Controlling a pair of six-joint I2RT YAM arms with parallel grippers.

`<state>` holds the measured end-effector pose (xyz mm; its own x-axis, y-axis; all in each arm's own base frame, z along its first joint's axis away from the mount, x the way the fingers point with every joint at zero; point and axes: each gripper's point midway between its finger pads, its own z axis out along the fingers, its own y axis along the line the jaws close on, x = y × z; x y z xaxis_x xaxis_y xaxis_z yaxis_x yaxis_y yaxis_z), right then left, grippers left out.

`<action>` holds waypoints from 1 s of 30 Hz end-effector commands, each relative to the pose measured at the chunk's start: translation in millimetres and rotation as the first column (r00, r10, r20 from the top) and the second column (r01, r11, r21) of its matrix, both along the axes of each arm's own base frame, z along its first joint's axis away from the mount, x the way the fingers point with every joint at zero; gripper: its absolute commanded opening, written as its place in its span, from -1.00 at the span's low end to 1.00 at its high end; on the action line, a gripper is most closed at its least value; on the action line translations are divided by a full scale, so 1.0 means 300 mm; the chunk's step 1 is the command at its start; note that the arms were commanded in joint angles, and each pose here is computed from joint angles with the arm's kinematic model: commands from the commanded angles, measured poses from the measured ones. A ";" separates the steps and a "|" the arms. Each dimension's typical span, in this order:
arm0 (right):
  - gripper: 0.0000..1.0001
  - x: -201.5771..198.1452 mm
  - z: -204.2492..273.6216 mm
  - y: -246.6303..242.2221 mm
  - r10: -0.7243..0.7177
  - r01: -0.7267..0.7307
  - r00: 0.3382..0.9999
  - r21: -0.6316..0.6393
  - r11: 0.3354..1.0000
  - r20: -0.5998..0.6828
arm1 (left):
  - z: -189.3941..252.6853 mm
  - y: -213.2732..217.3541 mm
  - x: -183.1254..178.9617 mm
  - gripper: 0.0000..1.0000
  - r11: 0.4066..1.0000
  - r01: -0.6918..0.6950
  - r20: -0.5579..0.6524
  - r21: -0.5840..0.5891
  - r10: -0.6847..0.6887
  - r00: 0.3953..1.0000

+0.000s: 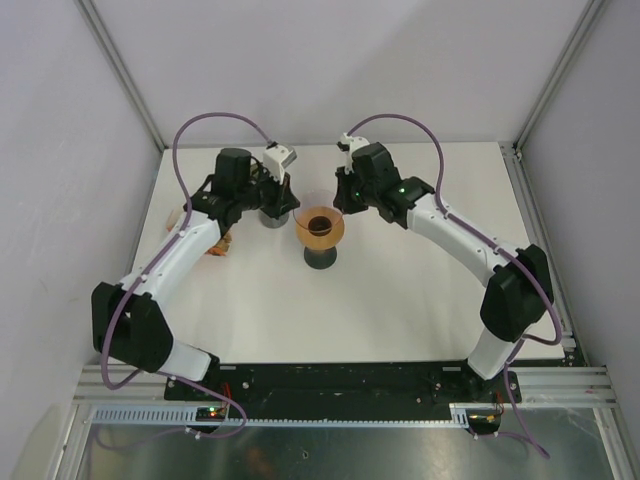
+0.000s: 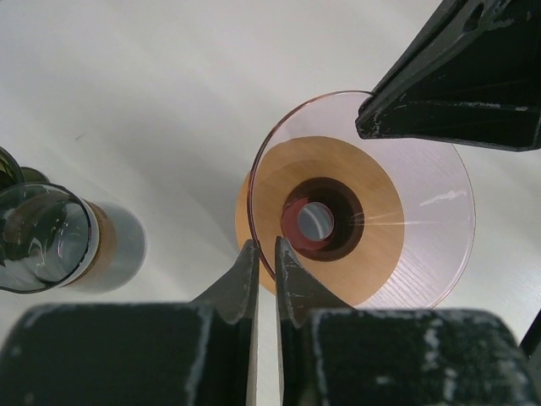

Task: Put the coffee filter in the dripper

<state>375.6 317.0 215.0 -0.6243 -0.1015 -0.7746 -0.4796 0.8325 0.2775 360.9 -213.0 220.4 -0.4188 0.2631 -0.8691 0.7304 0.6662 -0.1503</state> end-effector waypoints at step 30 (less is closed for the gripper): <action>-0.30 -0.073 0.036 0.119 0.128 -0.131 0.991 -0.062 0.989 -0.046 | 0.086 -0.062 -0.090 -0.29 0.996 0.090 -0.096 0.028 -0.087 0.992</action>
<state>352.3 334.8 195.4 -0.6855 -0.2430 -0.6863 -0.5219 0.8213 0.2304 336.0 -219.0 215.6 -0.5415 0.3376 -0.7699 0.7219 0.6561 -0.2200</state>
